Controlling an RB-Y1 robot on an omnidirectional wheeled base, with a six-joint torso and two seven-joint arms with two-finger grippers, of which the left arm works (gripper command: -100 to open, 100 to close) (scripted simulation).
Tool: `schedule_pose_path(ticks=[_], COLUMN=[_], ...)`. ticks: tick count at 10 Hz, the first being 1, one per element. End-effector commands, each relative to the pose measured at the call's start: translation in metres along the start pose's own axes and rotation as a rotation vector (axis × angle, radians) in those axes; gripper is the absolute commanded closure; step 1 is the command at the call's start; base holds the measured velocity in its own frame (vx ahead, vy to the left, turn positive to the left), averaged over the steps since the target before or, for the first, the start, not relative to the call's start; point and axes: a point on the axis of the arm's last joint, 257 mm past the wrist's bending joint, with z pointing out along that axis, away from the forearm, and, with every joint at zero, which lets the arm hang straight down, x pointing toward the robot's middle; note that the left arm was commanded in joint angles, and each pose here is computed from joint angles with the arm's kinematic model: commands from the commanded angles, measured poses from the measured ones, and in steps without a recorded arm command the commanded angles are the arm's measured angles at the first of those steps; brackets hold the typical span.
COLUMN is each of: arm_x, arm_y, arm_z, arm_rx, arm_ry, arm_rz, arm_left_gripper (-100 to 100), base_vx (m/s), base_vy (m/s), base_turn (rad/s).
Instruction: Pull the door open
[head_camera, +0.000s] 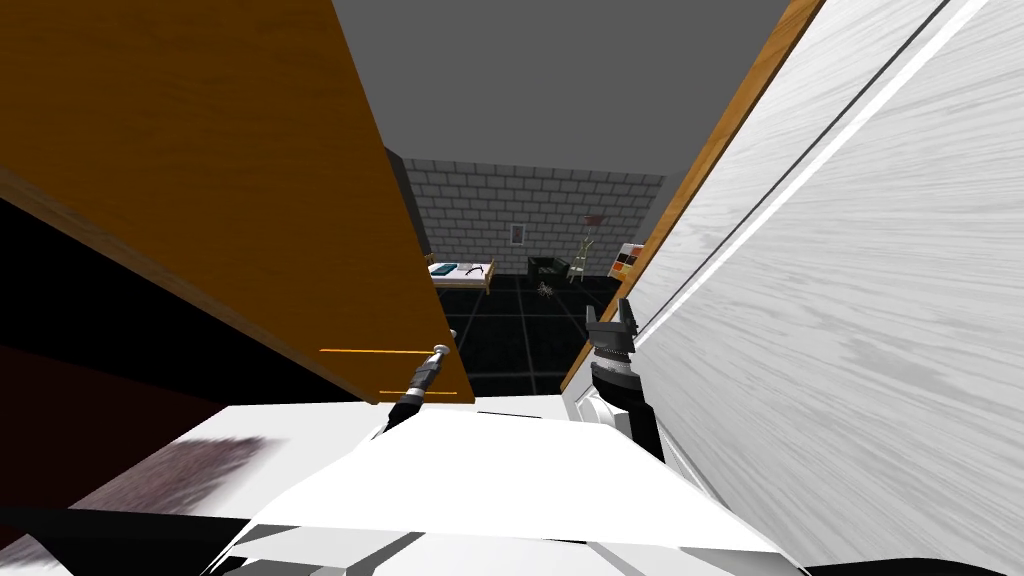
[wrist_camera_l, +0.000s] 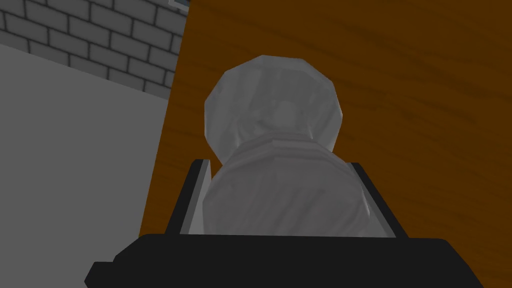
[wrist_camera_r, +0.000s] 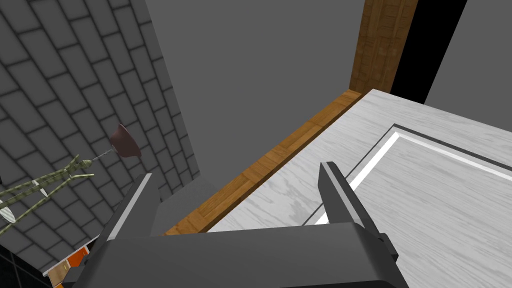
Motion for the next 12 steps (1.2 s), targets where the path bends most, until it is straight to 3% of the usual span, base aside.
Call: schedule_pose_path(ticks=[1, 10, 12], arm_x=[0.0033, 0.0028, 0.0027], arm_y=[-0.0028, -0.0045, -0.0052], arm_z=[-0.0002, 0.0063, 0.0093], arm_rx=[-0.001, -0.012, -0.016], arm_ry=[0.003, -0.01, -0.016], arm_rz=[-0.059, -0.288, -0.368], arm_left_gripper=[100, 100, 100], base_vx=[-0.029, -0.038, -0.047], base_vy=[0.016, 0.016, 0.011], base_turn=[-0.029, -0.037, -0.042])
